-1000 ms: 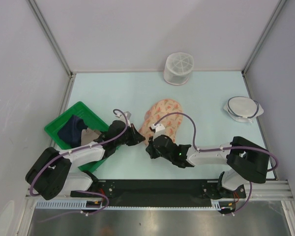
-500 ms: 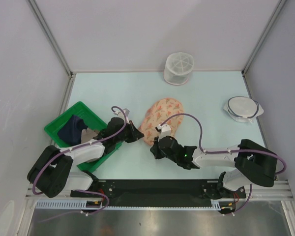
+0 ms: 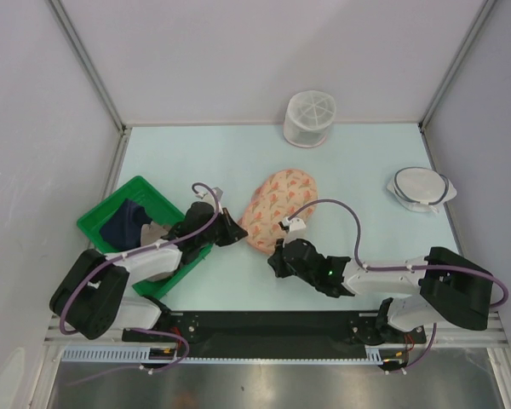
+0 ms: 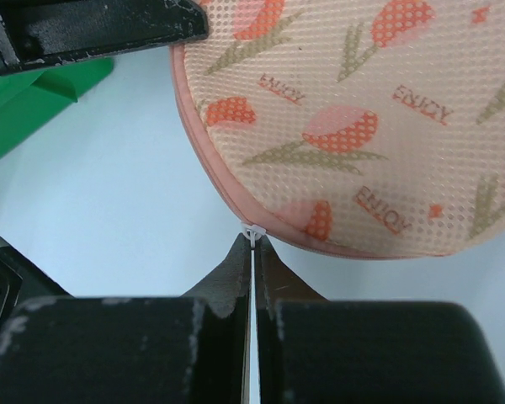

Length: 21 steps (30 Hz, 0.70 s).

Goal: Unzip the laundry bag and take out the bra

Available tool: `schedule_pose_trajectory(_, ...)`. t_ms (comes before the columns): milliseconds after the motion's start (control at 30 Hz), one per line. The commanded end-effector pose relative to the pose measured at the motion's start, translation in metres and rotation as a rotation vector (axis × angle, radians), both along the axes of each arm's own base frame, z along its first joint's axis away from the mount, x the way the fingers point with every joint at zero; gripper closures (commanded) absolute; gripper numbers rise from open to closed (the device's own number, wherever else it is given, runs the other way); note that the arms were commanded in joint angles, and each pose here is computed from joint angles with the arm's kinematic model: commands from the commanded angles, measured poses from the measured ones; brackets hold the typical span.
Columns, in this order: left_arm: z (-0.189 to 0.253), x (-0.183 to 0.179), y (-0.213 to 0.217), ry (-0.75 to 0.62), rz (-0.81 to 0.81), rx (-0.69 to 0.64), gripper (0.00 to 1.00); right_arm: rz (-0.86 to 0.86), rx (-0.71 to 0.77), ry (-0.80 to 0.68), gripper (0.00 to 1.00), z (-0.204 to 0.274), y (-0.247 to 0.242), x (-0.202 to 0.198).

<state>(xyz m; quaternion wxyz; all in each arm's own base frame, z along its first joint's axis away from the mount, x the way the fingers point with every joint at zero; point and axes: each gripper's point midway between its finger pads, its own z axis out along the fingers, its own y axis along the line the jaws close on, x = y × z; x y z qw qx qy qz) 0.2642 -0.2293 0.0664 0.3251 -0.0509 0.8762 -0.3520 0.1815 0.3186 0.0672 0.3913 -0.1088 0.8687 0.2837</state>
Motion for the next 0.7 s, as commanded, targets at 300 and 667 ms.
schedule_pose_trajectory(300,0.012,0.031,0.000,-0.073,0.010,0.026,1.00,-0.075,0.004,-0.009,1.00,0.002,-0.020,0.004)
schedule_pose_trajectory(667,0.012,0.032,0.001,-0.076,0.011,0.035,1.00,-0.073,-0.014,-0.004,1.00,-0.002,-0.022,0.006)
